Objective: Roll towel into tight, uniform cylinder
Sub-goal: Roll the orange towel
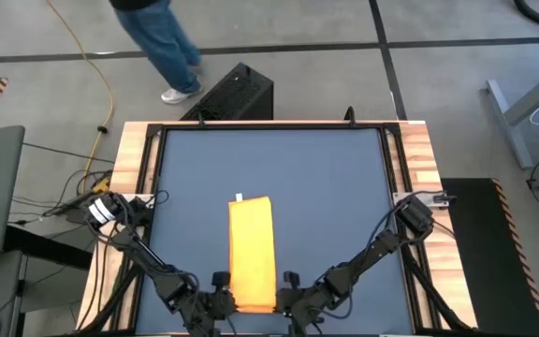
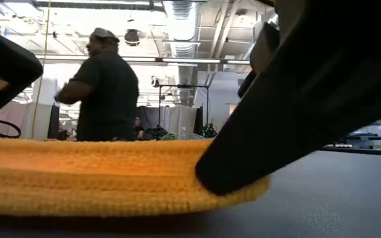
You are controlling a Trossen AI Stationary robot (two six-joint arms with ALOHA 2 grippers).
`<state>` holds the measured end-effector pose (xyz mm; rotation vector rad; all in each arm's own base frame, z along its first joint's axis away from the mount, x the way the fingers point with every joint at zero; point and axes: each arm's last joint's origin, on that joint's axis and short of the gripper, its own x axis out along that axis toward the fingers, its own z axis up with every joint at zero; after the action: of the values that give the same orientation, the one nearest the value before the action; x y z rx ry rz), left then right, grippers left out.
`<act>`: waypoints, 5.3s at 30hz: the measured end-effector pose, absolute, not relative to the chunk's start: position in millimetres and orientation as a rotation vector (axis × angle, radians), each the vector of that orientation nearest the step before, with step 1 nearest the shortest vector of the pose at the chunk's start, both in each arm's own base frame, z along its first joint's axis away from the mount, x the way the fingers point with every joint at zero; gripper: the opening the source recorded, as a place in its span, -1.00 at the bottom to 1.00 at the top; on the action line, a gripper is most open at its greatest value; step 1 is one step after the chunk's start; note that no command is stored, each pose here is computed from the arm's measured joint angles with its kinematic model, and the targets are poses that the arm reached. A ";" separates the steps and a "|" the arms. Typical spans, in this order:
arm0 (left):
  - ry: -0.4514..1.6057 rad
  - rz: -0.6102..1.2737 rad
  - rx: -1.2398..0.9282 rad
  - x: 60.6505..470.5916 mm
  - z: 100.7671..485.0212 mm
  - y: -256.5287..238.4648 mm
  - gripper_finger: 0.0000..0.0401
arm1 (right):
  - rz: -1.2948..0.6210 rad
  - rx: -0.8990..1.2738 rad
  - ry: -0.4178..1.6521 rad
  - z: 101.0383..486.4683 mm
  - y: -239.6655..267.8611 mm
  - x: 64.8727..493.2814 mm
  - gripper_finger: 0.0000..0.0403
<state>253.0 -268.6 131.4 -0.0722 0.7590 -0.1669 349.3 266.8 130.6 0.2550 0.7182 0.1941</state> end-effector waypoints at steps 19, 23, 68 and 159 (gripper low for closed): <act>0.811 -0.205 -0.046 250.0 128.8 -268.3 -0.99 | 0.041 0.678 0.919 126.0 220.7 372.0 -0.91; 0.812 -0.211 -0.037 250.1 128.8 -268.2 -1.00 | 0.014 0.724 0.926 125.8 220.5 371.8 -0.91; 0.453 -0.247 0.317 260.7 155.5 -278.6 -0.52 | -0.028 0.954 0.952 127.2 223.7 372.4 -0.88; 0.681 -0.283 0.085 273.8 108.2 -268.8 -1.00 | 0.509 -0.362 0.581 147.0 274.7 343.1 -0.58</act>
<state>273.8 -268.8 108.2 0.0845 0.6808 -0.2833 343.1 274.7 147.0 -0.3617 0.5814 0.5088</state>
